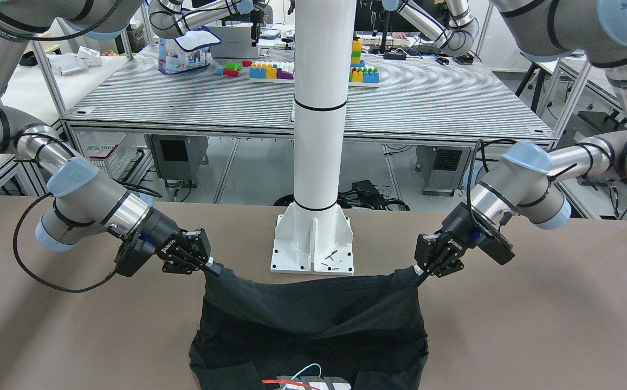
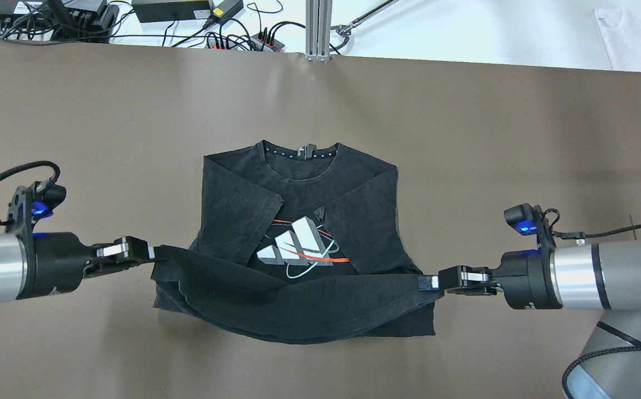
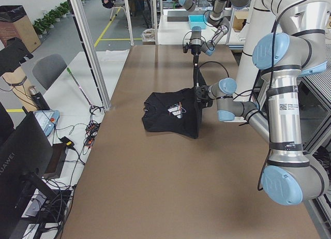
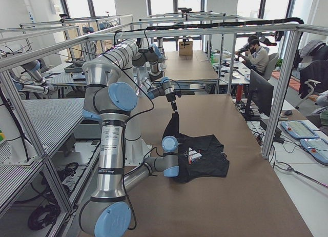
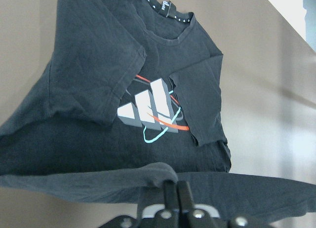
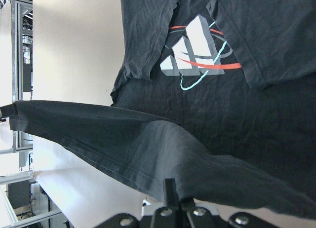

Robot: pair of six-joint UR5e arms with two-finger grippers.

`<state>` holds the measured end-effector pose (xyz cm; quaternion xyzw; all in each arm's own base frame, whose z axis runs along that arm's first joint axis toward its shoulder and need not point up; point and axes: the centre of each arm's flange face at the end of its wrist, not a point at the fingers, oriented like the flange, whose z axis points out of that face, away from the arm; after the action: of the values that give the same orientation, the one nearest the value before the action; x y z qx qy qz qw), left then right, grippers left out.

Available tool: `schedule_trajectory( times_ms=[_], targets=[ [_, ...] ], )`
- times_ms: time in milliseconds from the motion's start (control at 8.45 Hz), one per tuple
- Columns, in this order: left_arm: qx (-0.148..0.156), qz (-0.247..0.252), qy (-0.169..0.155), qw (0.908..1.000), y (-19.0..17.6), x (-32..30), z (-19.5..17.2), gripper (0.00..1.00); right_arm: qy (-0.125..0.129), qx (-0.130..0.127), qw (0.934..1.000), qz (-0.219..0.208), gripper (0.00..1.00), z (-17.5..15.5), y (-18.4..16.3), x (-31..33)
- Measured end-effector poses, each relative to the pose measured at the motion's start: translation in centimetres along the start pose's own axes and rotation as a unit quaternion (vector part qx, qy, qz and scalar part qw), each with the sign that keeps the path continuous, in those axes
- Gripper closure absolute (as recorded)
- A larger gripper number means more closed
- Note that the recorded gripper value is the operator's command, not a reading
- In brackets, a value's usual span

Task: Fold clothes
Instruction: 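Lift the hem with both grippers and carry it over toward the collar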

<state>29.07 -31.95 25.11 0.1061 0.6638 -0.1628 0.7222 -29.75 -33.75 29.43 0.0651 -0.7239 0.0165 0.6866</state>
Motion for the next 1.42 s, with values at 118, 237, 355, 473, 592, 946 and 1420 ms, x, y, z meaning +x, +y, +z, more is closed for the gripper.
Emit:
schedule_trajectory(
  times_ms=[118,237,355,473,592,946,1420],
  targets=[
    [0.008,-0.003,-0.006,0.9999,-2.0,-0.3,1.0,1.0,0.006,0.019,0.9998,0.002,1.0,1.1,-1.0,0.5],
    [0.018,-0.006,-0.012,0.9997,-3.6,-0.7,1.8,1.0,0.013,0.039,0.9992,0.003,1.0,2.2,-2.0,1.2],
    [0.028,-0.009,-0.02,0.9994,-4.9,-1.2,2.8,1.0,0.023,0.054,0.9983,-0.004,1.0,3.4,-3.0,2.1],
    [0.035,-0.011,-0.031,0.9988,-5.8,-1.9,4.1,1.0,0.036,0.071,0.9968,-0.008,1.0,4.4,-3.9,3.0],
    [0.046,-0.013,-0.04,0.9981,-6.7,-2.4,5.8,1.0,0.05,0.094,0.9943,-0.009,1.0,5.2,-4.9,4.2],
    [0.07,-0.017,-0.057,0.9958,-8.6,-3.0,9.6,1.0,0.067,0.146,0.9869,-0.012,1.0,6.5,-7.0,5.0],
    [0.101,-0.023,-0.07,0.9922,-11.9,-4.2,9.2,1.0,0.104,0.204,0.9729,-0.031,1.0,7.5,-9.4,4.1]
  ],
)
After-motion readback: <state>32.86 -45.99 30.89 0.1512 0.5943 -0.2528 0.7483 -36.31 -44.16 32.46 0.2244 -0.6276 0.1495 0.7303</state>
